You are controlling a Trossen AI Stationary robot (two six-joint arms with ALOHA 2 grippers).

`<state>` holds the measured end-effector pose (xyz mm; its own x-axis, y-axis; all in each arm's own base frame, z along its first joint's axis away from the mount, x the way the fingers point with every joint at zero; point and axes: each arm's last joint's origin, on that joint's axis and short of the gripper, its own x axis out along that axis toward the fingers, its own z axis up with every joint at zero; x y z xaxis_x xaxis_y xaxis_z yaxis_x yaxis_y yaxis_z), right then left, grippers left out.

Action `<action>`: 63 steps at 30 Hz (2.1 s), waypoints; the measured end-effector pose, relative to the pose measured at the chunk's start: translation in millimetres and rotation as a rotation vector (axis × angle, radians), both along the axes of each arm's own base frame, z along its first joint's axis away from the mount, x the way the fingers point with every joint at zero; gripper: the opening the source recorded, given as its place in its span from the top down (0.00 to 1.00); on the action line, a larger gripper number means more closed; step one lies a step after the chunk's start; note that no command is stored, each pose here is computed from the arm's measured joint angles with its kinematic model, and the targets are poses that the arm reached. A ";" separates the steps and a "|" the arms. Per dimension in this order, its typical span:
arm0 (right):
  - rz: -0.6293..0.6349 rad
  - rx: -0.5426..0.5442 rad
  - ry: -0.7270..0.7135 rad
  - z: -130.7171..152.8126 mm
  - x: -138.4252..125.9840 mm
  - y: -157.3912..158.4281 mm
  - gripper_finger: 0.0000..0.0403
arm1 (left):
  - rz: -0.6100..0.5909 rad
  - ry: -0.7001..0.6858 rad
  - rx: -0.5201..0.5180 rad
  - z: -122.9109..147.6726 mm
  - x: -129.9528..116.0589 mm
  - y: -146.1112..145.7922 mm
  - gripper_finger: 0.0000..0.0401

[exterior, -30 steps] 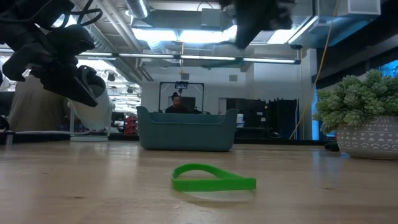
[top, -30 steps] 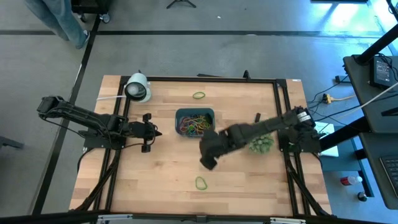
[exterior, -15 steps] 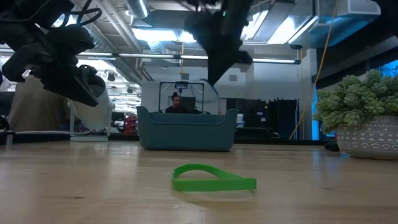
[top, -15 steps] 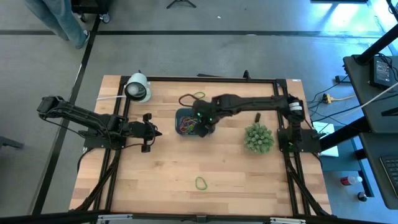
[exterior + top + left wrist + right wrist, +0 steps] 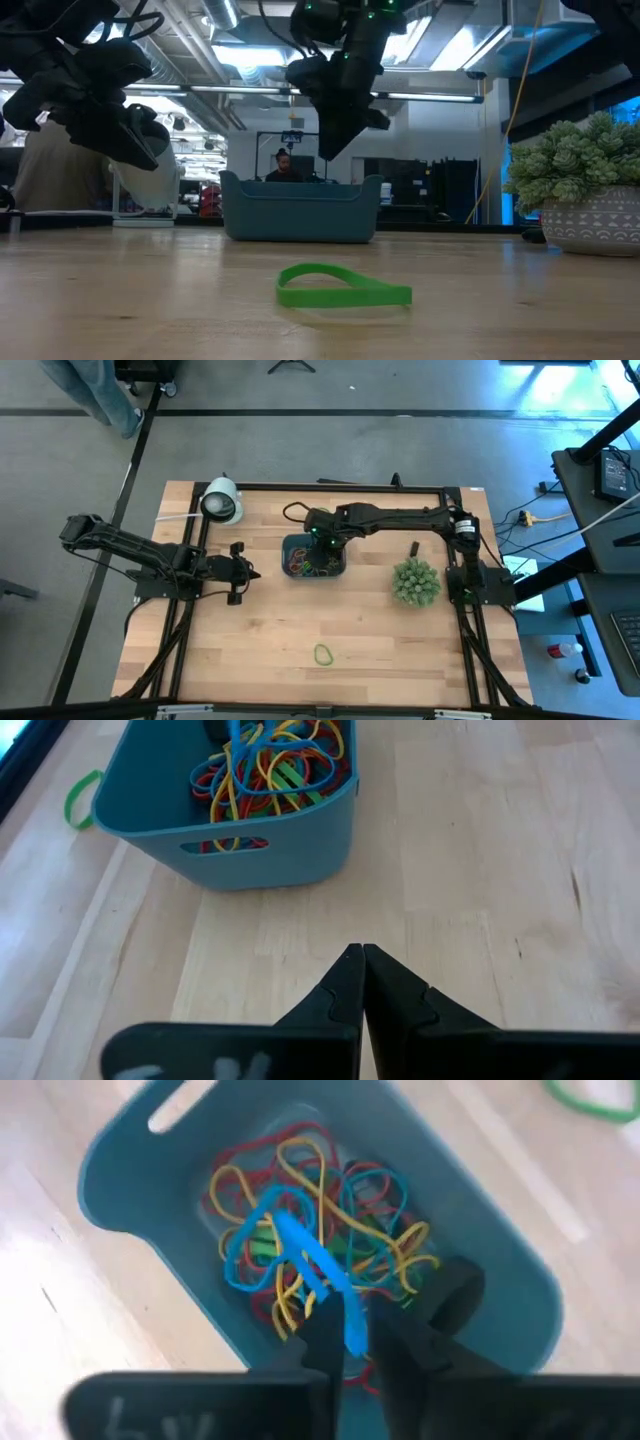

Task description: Pick and place rubber bands into bin

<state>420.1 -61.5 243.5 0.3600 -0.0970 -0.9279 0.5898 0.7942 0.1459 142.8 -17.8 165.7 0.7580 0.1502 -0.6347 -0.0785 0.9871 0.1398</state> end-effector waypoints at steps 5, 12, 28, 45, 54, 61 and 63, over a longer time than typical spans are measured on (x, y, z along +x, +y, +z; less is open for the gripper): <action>0.001 0.017 0.001 -3.7 2.0 0.3 0.71 | -0.002 0.000 -0.002 0.0 0.0 -0.1 1.00; 0.016 0.069 0.042 13.9 -2.6 2.9 0.58 | -0.015 0.003 -0.014 -0.1 0.0 -0.6 0.99; 0.272 0.090 0.259 0.5 -28.5 155.0 0.92 | 0.011 -0.004 -0.065 -0.2 0.0 -1.0 0.99; 0.323 0.144 0.125 -105.3 -80.3 254.5 0.99 | -0.012 0.034 -0.122 0.7 26.8 -28.0 0.99; 0.270 0.025 -0.015 -109.5 -102.4 258.9 0.98 | -0.103 0.072 -0.012 23.1 87.3 -67.4 0.98; 0.241 -0.086 -0.081 -106.7 -106.2 261.6 0.98 | -0.246 0.128 0.030 24.3 142.8 -93.2 0.86; 0.225 -0.101 -0.093 -106.5 -105.6 261.0 0.98 | -0.273 0.140 0.036 21.8 158.6 -100.3 0.80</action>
